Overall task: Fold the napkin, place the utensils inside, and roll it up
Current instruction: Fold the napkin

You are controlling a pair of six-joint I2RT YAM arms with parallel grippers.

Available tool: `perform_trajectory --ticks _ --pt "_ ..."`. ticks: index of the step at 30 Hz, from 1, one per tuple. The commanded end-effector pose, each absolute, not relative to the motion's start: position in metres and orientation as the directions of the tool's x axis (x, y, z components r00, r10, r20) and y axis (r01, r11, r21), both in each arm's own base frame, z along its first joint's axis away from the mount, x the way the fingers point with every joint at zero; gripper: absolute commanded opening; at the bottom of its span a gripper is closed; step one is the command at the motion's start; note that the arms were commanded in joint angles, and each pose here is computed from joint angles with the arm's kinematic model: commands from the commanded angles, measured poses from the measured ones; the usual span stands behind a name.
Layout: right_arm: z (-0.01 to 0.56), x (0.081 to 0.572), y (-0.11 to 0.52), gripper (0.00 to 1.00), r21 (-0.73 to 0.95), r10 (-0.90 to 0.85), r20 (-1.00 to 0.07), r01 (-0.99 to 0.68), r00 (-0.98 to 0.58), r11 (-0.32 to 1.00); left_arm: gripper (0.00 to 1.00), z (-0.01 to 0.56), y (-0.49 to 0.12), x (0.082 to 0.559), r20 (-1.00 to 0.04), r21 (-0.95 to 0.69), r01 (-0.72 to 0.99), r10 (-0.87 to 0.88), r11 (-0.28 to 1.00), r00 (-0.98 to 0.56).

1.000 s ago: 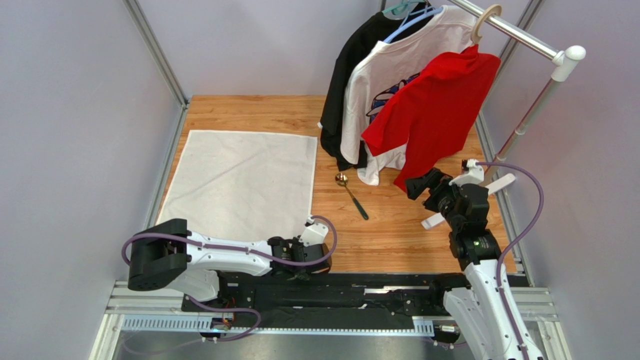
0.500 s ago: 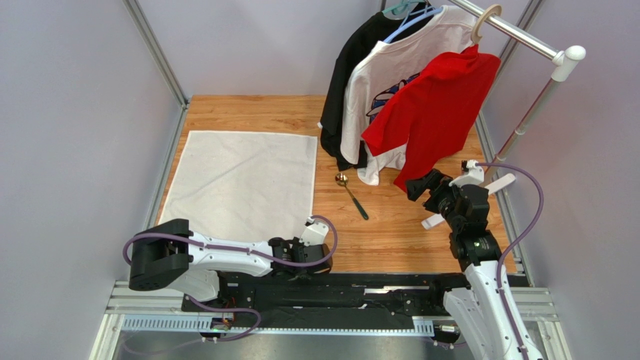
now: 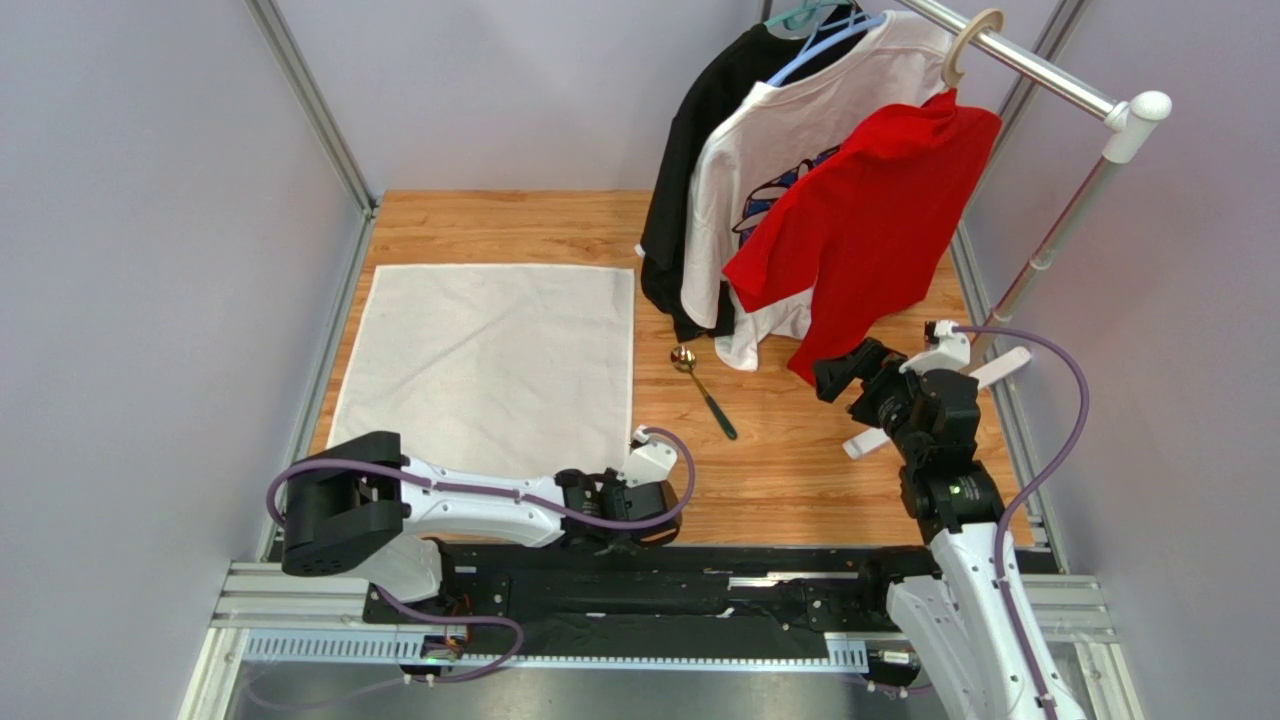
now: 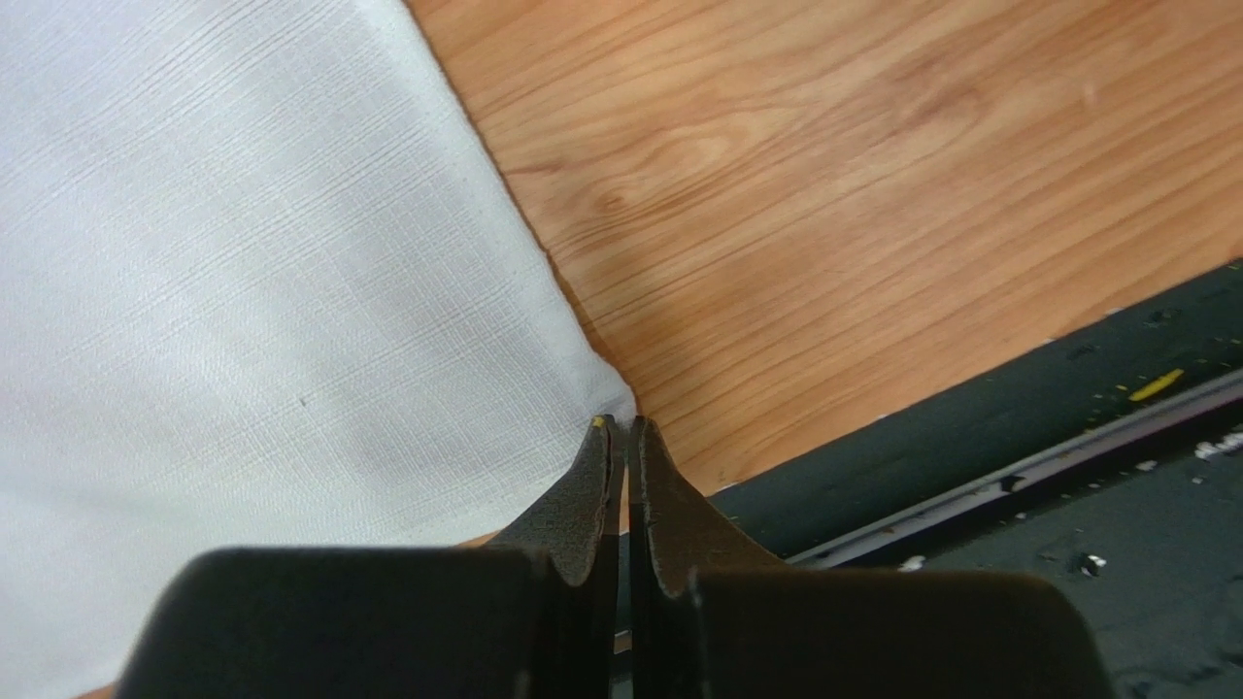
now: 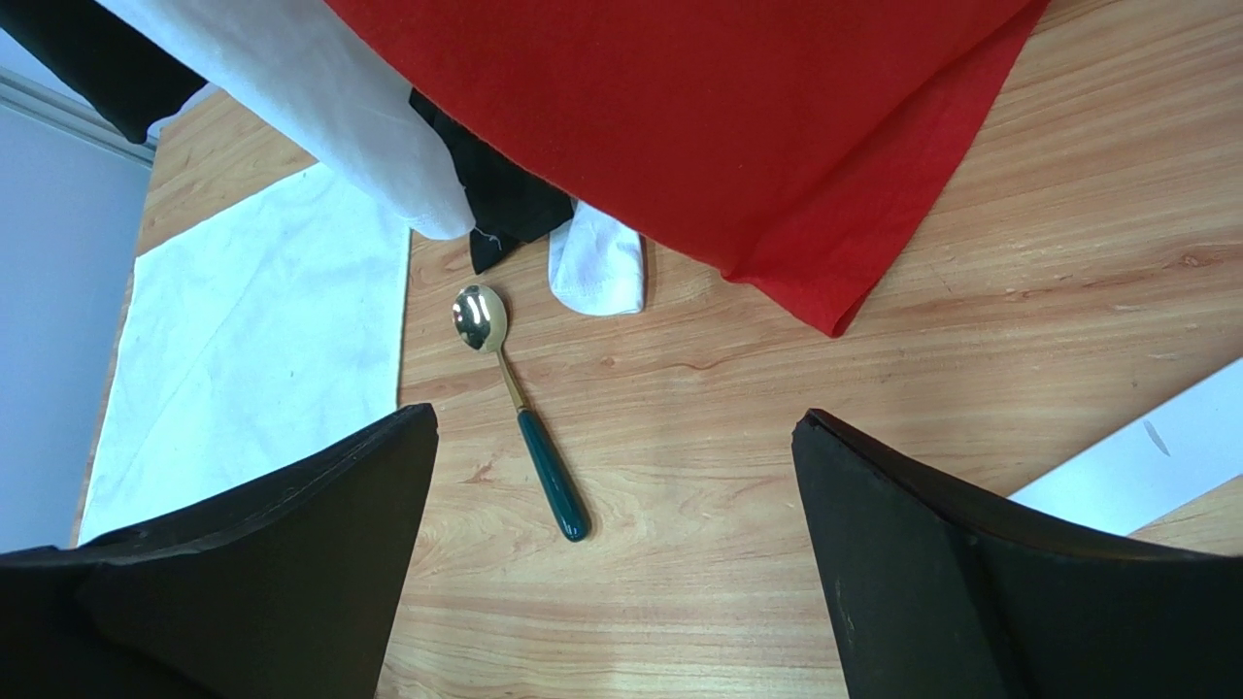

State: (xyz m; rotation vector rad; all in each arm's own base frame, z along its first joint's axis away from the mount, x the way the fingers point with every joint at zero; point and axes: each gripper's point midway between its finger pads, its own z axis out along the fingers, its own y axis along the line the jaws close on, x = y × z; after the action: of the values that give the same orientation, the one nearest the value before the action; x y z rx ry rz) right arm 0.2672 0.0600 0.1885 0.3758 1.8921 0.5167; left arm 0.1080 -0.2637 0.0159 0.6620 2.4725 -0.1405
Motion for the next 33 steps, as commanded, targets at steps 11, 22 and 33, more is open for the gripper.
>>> perform_trajectory --ticks 11,22,33 --pt "0.213 0.272 0.054 0.97 0.503 0.482 -0.825 0.003 -0.295 0.864 0.0 0.047 -0.355 0.09 -0.6 -0.187 0.668 0.454 0.72 -0.658" --pt "0.214 0.273 0.054 0.97 0.502 0.481 -0.827 0.005 -0.292 0.865 0.0 0.086 -0.308 0.129 -0.651 -0.04 0.539 0.387 0.841 -0.653" --pt "0.212 0.273 0.054 0.97 0.502 0.48 -0.825 0.003 -0.298 0.865 0.0 0.099 -0.214 0.197 -0.655 -0.003 0.284 0.213 0.959 -0.725"
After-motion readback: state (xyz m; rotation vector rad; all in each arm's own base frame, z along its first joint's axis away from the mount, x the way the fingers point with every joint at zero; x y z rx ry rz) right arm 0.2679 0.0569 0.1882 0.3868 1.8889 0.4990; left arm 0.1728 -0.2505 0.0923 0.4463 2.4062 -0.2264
